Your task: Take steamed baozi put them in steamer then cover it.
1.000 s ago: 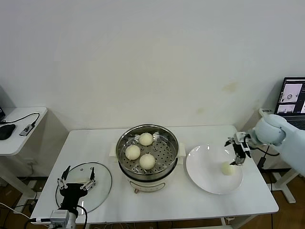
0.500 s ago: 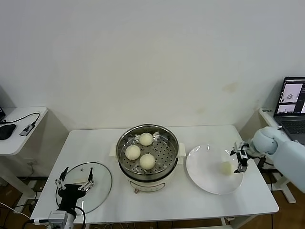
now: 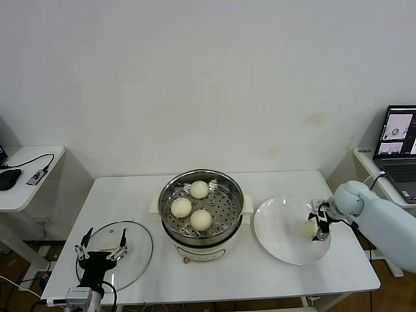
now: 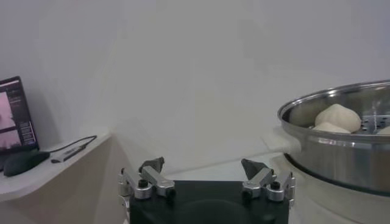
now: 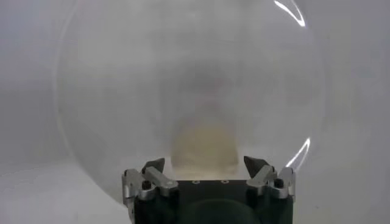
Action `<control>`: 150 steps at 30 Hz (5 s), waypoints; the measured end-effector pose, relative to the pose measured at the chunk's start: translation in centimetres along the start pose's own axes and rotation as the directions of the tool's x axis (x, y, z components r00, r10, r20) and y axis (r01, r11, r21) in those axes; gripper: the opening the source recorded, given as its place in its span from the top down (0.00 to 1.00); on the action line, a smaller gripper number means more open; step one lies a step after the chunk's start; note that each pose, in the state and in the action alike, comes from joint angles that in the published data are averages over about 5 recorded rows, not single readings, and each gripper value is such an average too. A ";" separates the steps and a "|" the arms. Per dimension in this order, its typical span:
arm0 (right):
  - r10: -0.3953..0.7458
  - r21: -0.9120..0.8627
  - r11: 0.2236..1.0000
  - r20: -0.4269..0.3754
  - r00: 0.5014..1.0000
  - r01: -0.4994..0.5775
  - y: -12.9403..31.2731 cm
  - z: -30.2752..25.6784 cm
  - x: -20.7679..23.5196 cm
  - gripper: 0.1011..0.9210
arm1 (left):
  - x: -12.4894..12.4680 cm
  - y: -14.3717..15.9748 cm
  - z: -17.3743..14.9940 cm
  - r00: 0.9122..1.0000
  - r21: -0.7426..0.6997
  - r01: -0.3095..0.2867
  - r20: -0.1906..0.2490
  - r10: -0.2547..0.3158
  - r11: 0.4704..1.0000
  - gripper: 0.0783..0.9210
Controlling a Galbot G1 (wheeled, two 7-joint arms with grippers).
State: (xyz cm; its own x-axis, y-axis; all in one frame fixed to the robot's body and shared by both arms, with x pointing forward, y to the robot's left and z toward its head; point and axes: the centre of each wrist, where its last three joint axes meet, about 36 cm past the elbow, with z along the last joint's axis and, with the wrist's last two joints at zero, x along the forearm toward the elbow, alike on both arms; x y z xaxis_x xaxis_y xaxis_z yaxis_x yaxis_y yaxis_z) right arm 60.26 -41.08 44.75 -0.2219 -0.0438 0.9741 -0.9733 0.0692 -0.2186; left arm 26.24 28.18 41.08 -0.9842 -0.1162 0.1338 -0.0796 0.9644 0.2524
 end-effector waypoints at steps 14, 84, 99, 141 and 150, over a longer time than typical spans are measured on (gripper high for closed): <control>0.013 -0.005 1.000 -0.007 1.000 -0.014 -0.5 -0.1 0.8 0.42 | 0.1 0.0 -0.2 1.000 0.003 0.003 0.004 -0.003 1.000 0.12; -0.013 0.073 0.997 0.182 0.983 0.000 -3.8 -33.2 10.3 0.31 | -0.3 -0.8 -0.1 1.000 0.034 -0.014 0.004 0.014 0.999 0.12; 0.022 0.065 0.997 0.228 0.974 -0.038 -3.4 -30.6 13.0 0.12 | -0.5 -0.9 -0.2 1.000 0.032 -0.015 0.009 0.015 0.999 0.12; 0.857 -0.804 0.512 0.503 0.115 -0.303 18.7 -8.8 3.1 0.12 | 1.3 -0.5 3.9 0.999 -0.302 0.045 0.008 -0.045 0.952 0.12; 0.966 -0.925 0.254 0.226 0.128 -0.284 24.6 -4.2 1.6 0.12 | 3.2 3.1 7.1 0.997 -0.716 0.070 0.064 -0.034 0.695 0.12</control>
State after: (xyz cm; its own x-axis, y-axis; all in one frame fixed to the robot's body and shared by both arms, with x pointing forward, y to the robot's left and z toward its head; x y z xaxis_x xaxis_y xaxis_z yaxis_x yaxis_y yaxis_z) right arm 36.19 -35.27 41.14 -0.9814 -0.1640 -0.0997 -0.1307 0.9515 -0.2786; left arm 21.75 32.51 35.45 -0.9890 -0.1336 0.0632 -0.0108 0.4916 0.8707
